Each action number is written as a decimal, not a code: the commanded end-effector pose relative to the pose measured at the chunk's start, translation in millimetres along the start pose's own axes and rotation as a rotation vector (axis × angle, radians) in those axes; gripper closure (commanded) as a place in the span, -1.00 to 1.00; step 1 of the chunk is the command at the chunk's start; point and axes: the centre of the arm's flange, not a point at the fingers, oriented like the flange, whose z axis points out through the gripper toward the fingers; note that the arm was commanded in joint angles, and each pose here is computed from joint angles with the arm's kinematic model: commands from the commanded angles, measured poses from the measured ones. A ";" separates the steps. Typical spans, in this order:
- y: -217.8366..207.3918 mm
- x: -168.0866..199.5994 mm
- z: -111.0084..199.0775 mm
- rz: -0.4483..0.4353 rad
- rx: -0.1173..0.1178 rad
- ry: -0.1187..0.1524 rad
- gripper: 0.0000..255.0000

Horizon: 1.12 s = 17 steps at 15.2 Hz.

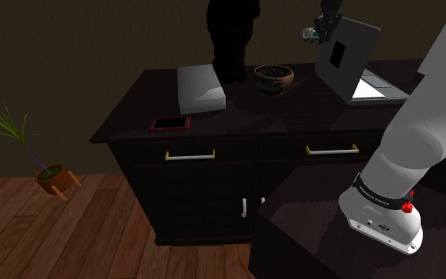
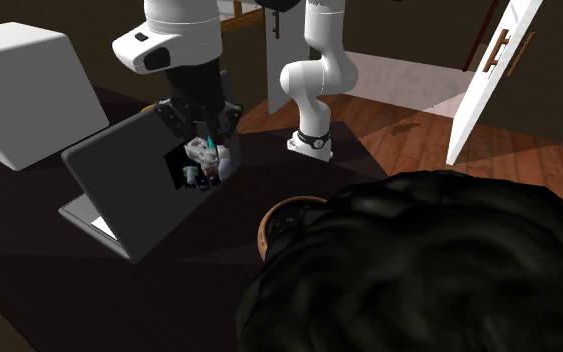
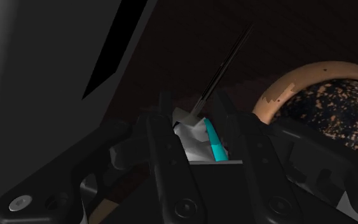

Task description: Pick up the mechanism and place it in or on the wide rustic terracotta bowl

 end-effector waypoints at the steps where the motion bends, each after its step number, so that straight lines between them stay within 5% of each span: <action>1: 0.2 -0.3 -11.5 0.000 0.000 0.000 1.00; 17: -151.0 60.6 -20.9 0.000 0.000 0.000 1.00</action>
